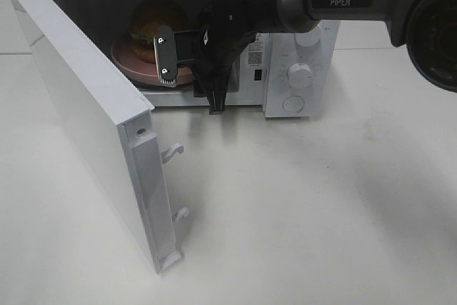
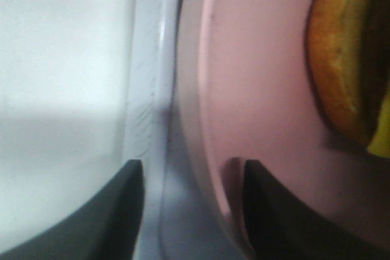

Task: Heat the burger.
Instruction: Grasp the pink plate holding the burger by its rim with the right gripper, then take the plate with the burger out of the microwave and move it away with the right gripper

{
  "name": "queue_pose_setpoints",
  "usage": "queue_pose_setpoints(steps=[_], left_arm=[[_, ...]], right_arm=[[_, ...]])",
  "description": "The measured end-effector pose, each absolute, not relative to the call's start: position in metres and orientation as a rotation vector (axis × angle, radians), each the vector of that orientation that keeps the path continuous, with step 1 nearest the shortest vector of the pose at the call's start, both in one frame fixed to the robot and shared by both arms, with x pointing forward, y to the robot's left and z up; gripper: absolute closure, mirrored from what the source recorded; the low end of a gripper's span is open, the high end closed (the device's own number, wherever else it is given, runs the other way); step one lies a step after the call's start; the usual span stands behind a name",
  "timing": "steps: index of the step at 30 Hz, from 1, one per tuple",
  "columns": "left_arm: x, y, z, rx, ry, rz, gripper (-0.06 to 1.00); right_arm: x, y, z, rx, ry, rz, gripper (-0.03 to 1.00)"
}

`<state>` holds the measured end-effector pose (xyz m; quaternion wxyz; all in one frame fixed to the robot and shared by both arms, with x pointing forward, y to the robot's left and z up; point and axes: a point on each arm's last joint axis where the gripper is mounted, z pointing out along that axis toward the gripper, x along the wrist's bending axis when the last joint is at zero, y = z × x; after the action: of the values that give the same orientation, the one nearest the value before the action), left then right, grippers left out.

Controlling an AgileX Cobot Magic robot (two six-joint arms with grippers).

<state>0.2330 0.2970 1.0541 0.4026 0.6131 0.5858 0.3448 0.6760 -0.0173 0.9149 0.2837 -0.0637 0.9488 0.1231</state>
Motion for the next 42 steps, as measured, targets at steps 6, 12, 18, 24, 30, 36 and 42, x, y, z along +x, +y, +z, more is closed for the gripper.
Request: queue_pose_setpoints(steps=[6, 12, 18, 24, 30, 36, 42], left_arm=[[0.233, 0.297, 1.054, 1.549, 1.480, 0.871, -0.05], [0.233, 0.297, 1.054, 1.549, 1.480, 0.871, -0.05], [0.233, 0.297, 1.054, 1.549, 1.480, 0.871, -0.05], [0.233, 0.297, 1.054, 1.549, 1.480, 0.871, -0.05], [0.233, 0.297, 1.054, 1.549, 1.480, 0.871, -0.05], [0.233, 0.297, 1.054, 1.549, 1.480, 0.871, -0.05], [0.233, 0.297, 1.054, 1.549, 1.480, 0.871, -0.05]], right_arm=[[0.674, -0.017, 0.914, -0.189, 2.563, 0.322, 0.80], [0.676, -0.015, 0.917, -0.292, 2.518, 0.304, 0.87], [0.672, -0.015, 0.916, -0.411, 2.530, 0.252, 0.87], [0.663, -0.009, 0.921, -0.511, 2.561, 0.246, 0.88], [0.655, -0.012, 0.928, -0.552, 2.573, 0.244, 0.88], [0.646, -0.018, 0.926, -0.631, 2.570, 0.209, 0.88], [0.635, -0.026, 0.930, -0.681, 2.542, 0.200, 0.88]])
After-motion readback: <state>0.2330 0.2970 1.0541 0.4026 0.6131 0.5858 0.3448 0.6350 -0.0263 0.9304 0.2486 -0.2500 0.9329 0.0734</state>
